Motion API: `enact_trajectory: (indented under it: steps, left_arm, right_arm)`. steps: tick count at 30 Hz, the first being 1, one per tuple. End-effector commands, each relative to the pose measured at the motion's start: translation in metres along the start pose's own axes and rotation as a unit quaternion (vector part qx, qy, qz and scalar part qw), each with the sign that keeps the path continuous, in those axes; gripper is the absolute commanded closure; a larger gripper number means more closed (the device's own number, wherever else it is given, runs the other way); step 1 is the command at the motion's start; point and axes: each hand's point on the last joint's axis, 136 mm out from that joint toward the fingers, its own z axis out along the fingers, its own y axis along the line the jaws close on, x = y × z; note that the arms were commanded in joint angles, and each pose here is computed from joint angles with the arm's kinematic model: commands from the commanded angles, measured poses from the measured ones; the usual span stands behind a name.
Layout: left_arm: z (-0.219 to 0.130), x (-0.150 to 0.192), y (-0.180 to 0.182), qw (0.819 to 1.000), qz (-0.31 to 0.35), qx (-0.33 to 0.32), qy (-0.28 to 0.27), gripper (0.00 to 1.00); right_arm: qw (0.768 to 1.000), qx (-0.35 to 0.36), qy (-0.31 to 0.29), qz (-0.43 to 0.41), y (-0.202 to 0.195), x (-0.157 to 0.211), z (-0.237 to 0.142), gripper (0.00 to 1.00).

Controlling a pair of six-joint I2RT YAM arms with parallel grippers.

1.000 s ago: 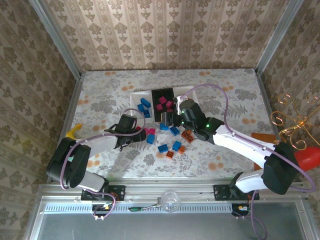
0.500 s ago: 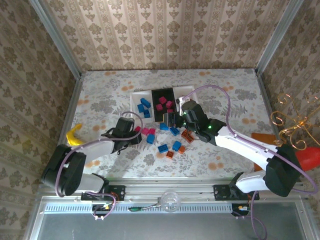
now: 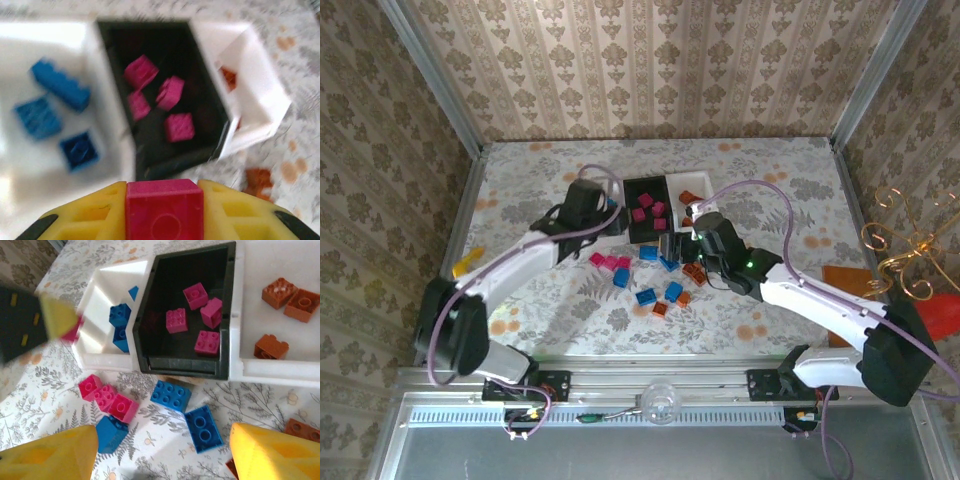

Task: Sort the legos into containers by color
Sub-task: Place the lego in the container, then pick up the lego from the bottom-center of the table.

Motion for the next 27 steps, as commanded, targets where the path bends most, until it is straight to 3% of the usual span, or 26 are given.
enact_trajectory:
  steps: [1,8,13,20,27]
  left_arm:
    - [0.029,-0.017,-0.018,0.999,0.03,0.018,0.017,0.64]
    - [0.094,-0.039,-0.022,0.998,0.038,0.004,0.043,0.62]
    - [0.108,-0.054,-0.032,0.999,0.032,0.016,0.038,0.47]
    - [0.06,-0.071,-0.067,0.997,0.049,0.059,-0.012,0.23]
    - [-0.007,-0.029,-0.076,0.993,0.05,0.099,-0.05,0.09]
  right_arm:
    - [0.999,0.03,0.003,0.014,-0.017,0.009,-0.008,0.28]
    - [0.998,0.048,0.028,0.02,-0.034,0.035,-0.013,0.28]
    - [0.996,0.059,0.053,0.035,-0.045,0.059,-0.012,0.27]
    - [0.991,0.067,0.098,0.06,-0.054,0.094,-0.002,0.27]
    - [0.983,0.075,0.154,0.072,-0.059,0.132,0.008,0.27]
